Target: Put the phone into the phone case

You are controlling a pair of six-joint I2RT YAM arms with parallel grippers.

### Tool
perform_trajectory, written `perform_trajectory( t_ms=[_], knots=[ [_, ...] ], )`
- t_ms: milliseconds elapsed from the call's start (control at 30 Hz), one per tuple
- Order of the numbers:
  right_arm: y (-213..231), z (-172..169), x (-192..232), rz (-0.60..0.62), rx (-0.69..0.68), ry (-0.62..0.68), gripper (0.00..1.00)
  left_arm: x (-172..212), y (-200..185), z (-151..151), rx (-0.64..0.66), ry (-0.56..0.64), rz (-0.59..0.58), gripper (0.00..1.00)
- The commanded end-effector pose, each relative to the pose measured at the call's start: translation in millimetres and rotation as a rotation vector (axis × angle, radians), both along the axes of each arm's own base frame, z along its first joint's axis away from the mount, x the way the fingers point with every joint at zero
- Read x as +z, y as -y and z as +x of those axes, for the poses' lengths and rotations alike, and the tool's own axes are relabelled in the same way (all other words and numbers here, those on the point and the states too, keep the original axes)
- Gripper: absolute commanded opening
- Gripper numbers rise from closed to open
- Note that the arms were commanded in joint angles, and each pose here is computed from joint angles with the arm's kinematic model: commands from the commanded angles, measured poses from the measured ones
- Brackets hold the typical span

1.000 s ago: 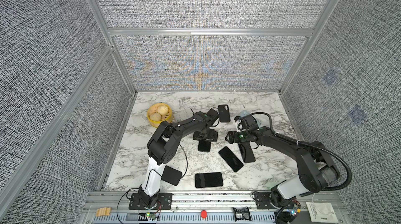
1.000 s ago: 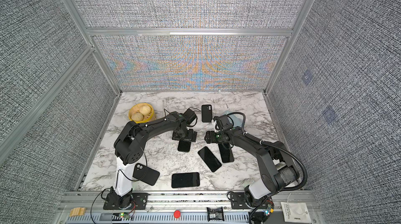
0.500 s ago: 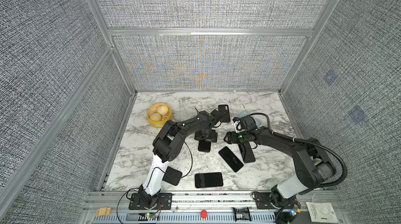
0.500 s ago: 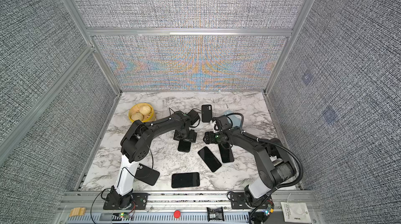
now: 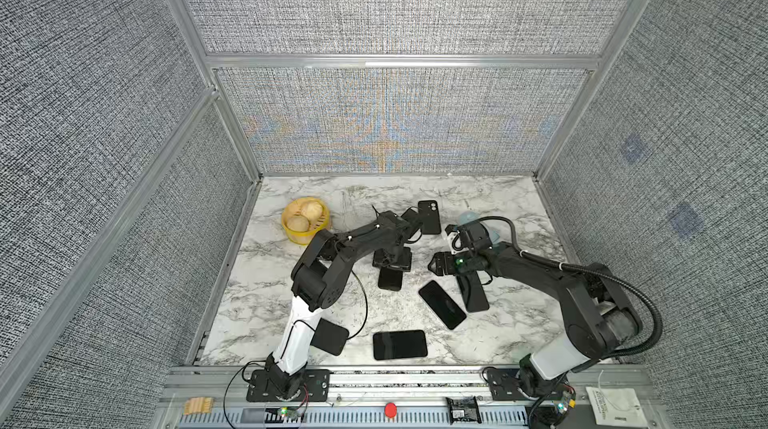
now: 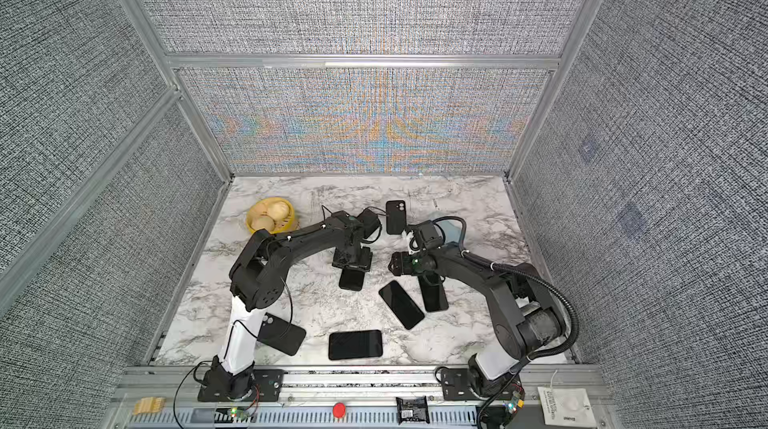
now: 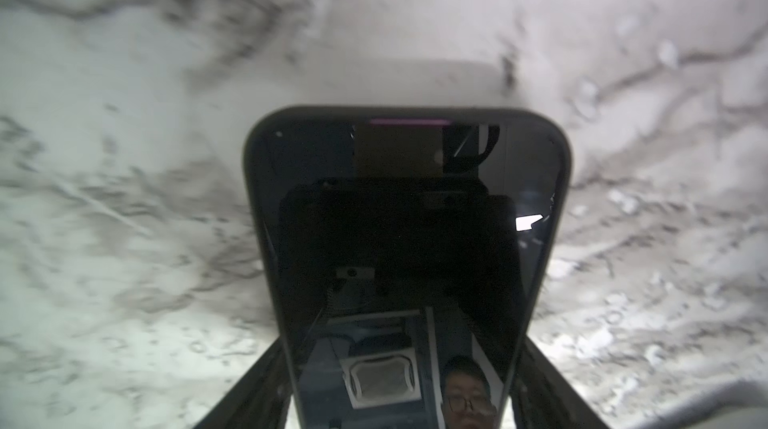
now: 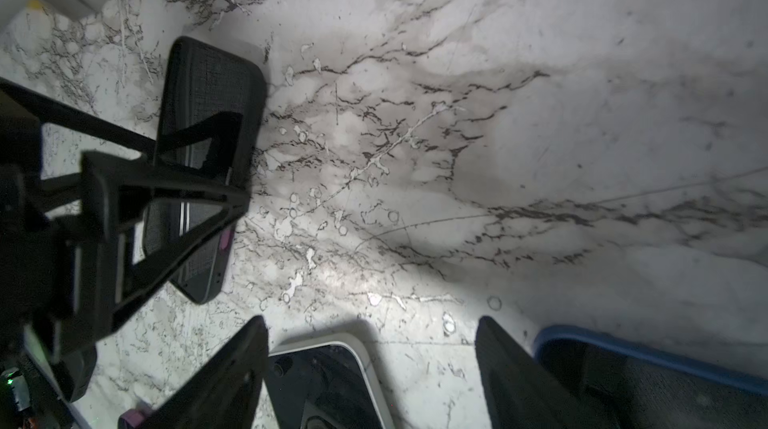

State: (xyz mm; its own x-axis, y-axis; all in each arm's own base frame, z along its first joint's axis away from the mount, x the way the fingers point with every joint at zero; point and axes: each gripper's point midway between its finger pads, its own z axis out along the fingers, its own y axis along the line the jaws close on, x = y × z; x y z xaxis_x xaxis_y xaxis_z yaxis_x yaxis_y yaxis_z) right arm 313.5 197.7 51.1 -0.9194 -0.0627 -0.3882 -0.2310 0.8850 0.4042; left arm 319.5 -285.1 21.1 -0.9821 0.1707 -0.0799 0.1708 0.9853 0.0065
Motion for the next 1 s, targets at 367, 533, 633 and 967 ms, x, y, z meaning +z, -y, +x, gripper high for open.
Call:
perform_trajectory(
  t_ms=[367, 533, 633, 967],
  knots=[
    [-5, 7, 3, 0.017, -0.006, 0.011, 0.81, 36, -52, 111, 0.038, 0.129, -0.006, 0.59],
    [-6, 8, 4, 0.016, 0.001, 0.005, 0.81, 38, -70, 150, 0.038, 0.132, 0.017, 0.59],
    [-6, 9, 5, 0.016, 0.000, 0.010, 0.81, 36, -83, 167, 0.053, 0.132, 0.012, 0.59],
    [-9, 13, 4, 0.018, 0.005, 0.001, 0.81, 23, -97, 207, 0.060, 0.214, -0.013, 0.59]
  ],
)
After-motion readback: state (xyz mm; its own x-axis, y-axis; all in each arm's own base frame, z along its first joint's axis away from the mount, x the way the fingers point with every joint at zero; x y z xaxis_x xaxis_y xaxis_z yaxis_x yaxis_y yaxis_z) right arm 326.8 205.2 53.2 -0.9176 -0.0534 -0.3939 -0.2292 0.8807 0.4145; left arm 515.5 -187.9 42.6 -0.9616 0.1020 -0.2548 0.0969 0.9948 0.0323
